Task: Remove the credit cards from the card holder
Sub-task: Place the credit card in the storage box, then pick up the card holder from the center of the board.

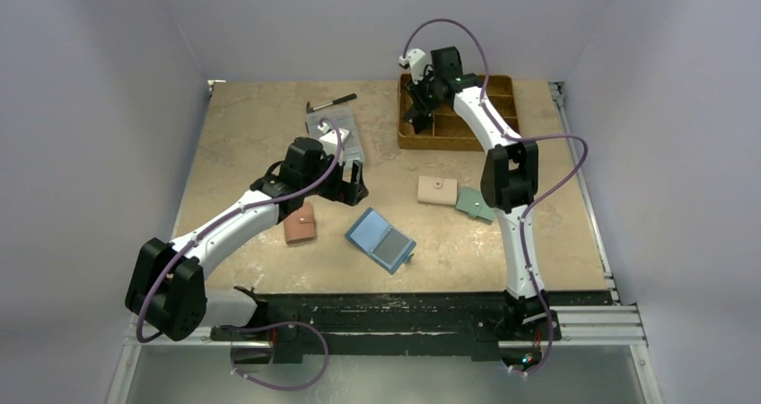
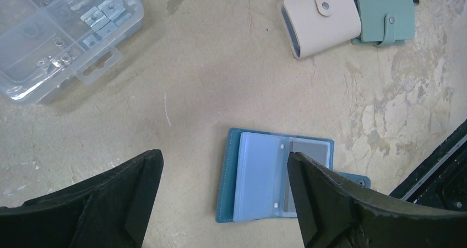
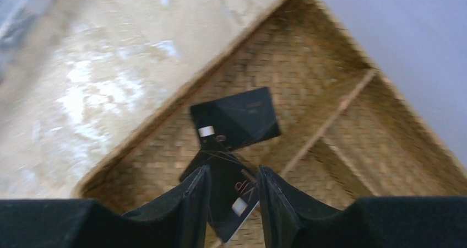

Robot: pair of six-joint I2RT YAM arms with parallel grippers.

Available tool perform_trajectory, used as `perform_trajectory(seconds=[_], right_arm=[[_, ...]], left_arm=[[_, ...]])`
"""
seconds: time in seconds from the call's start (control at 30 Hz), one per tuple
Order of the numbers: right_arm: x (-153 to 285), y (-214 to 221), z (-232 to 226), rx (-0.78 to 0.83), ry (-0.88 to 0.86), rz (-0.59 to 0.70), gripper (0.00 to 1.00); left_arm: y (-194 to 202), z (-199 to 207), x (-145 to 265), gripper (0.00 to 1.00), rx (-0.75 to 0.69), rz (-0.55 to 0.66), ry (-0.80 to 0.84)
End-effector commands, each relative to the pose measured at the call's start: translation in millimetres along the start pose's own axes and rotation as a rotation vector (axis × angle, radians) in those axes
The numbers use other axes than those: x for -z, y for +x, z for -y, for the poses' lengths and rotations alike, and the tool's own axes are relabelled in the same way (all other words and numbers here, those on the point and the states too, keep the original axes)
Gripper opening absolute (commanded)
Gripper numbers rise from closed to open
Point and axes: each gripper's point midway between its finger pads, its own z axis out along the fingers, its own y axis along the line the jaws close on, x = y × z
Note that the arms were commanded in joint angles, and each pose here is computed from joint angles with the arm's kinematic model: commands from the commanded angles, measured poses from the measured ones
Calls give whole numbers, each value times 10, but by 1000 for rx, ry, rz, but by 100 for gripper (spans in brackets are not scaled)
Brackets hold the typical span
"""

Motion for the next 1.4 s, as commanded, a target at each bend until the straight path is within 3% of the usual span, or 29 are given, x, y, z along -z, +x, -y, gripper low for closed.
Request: perform_trajectory(seconds=[0.0,0.2,0.47,0.5,0.6,0.73,0.87,1.07,1.37], right_arm=[[264,-474,642,-26,294,126,45],[679,-756,584,-1,270,192,52],[1634,-790,-171,46,29,300,69],[1743,-738,-290,52,-1,313,73],[2047,-509,-670,33,-98,362,98],[2243,70,-1403,10,-343,358,99],[2502,470,-1905,124,-489,423,99],[2612,883,-2130,224,-497,429,99],[2580,1152,-2205,226,-490,467,99]], left_arm=[[-276,43,85,89,-32,79,15],[-291,91,91,90,-18,95,41],[-205,325,102,90,76,111,175],[-161,361,109,89,101,103,196],[-150,525,133,84,166,116,292],[37,651,143,79,256,58,349],[268,794,138,79,207,7,287],[738,758,58,74,138,-98,92],[922,898,-63,72,14,-126,3]])
